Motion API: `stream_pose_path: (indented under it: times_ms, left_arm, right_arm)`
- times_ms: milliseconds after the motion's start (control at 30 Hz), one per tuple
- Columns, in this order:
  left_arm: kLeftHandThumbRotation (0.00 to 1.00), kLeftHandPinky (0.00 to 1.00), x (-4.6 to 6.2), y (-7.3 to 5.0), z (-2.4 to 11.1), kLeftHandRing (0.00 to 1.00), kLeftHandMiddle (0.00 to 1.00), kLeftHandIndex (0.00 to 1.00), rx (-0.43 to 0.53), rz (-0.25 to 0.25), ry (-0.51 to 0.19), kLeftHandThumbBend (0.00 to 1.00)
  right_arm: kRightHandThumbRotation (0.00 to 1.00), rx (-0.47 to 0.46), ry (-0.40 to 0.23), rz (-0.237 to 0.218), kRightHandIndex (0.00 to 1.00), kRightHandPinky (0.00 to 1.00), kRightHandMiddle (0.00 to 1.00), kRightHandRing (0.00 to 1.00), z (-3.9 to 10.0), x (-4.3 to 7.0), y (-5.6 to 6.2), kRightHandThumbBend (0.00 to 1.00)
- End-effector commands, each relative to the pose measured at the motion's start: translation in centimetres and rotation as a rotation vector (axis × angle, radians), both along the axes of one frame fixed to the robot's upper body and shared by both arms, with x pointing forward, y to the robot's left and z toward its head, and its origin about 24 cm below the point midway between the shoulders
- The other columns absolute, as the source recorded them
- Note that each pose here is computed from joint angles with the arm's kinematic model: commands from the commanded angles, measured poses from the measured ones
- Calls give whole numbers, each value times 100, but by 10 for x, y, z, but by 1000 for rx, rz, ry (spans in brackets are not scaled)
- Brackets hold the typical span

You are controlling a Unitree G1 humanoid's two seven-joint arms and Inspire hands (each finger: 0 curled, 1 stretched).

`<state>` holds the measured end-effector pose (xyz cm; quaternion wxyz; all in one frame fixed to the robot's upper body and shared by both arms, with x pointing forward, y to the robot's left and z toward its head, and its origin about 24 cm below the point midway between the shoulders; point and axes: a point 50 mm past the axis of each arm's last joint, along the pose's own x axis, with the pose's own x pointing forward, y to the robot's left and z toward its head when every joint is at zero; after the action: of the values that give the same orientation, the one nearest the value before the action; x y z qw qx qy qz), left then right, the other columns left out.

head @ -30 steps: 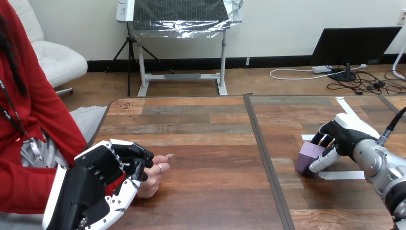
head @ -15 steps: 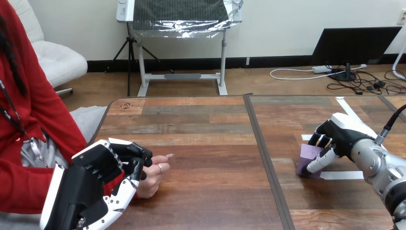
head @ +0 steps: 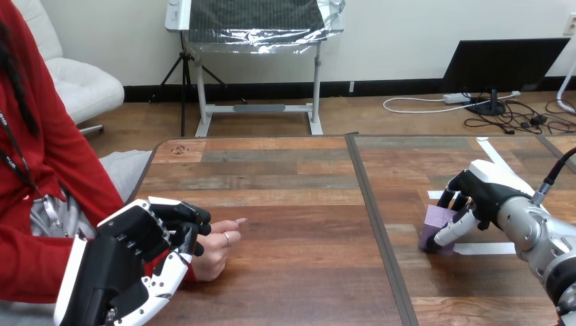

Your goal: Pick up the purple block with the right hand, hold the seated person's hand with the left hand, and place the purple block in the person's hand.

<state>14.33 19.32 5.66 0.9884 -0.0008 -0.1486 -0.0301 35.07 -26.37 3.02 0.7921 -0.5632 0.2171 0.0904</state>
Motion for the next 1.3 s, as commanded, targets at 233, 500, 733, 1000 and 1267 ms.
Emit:
stream_pose_path:
  times_ms: [233, 500, 733, 1000, 1267]
  left_arm:
    - [0, 41, 8, 5, 20, 56, 57, 49, 5, 13, -110, 19]
    - [0, 41, 9, 8, 20, 56, 57, 50, -2, 27, -108, 20]
    - [1, 45, 9, 15, 23, 58, 58, 54, 231, 64, -112, 25]
    - [18, 52, 11, 26, 31, 63, 66, 63, 705, 135, -59, 59]
    - [18, 54, 19, 30, 39, 65, 70, 68, 977, 201, -67, 91]
  right_arm:
    - [0, -13, -24, 52, 51, 39, 52, 47, 7, 8, 12, 80]
    - [0, 2, -29, 50, 51, 41, 53, 48, 9, 9, 13, 80]
    - [0, -11, -42, 70, 51, 42, 53, 49, 11, 10, 13, 79]
    - [0, 15, -61, 55, 51, 41, 53, 48, 13, 11, 13, 79]
    - [0, 22, -70, 58, 52, 41, 53, 49, 15, 12, 14, 78]
